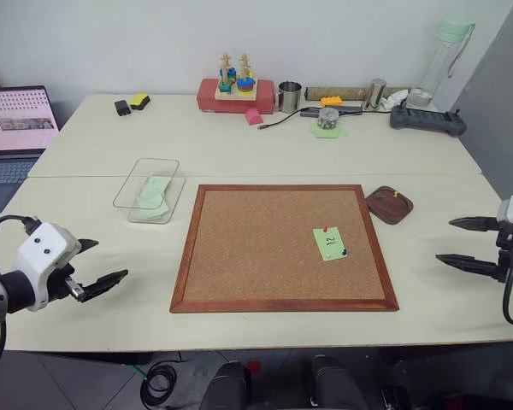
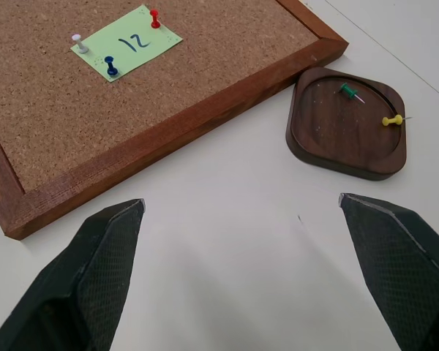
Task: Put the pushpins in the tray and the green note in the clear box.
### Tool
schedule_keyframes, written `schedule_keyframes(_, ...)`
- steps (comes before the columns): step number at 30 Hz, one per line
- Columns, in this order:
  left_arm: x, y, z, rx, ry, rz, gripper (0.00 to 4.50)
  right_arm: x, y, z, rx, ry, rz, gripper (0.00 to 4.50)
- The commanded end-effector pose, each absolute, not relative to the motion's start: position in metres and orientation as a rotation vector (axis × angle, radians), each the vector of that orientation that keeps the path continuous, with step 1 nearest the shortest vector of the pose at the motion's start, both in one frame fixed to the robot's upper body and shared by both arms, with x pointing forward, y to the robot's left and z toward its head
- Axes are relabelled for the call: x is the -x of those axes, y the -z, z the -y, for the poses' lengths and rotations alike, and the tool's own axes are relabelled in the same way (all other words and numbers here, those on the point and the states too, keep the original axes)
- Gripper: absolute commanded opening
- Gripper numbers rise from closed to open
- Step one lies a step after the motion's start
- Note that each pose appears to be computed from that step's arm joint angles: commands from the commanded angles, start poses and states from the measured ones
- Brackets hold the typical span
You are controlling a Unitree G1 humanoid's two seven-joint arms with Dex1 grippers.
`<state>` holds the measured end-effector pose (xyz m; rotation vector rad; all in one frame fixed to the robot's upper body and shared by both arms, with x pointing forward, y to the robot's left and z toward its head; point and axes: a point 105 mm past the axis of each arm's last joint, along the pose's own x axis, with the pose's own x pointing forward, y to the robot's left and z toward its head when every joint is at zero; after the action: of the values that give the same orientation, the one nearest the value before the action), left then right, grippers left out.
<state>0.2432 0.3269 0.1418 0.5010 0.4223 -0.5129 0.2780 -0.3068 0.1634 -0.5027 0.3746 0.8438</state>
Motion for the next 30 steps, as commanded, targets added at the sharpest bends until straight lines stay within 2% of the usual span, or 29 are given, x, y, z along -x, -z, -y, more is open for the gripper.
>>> schedule_keyframes(1, -0.2408, -0.1537, -0.3271, -0.5, 0.523, -0.394, 4.5, -0.2796, -0.1707, 0.3077, 0.527, -0.839, -0.356, 4.48)
schedule_keyframes(13, -0.2465, -0.1563, -0.3312, -0.498, 0.484, -0.382, 4.5, -0.2825, -0.1685, 0.305, 0.527, -0.85, -0.356, 4.48)
schedule_keyframes(30, -0.2486, -0.1557, -0.3228, -0.489, 0.531, -0.373, 4.5, -0.281, -0.1705, 0.3004, 0.535, -0.87, -0.351, 4.48)
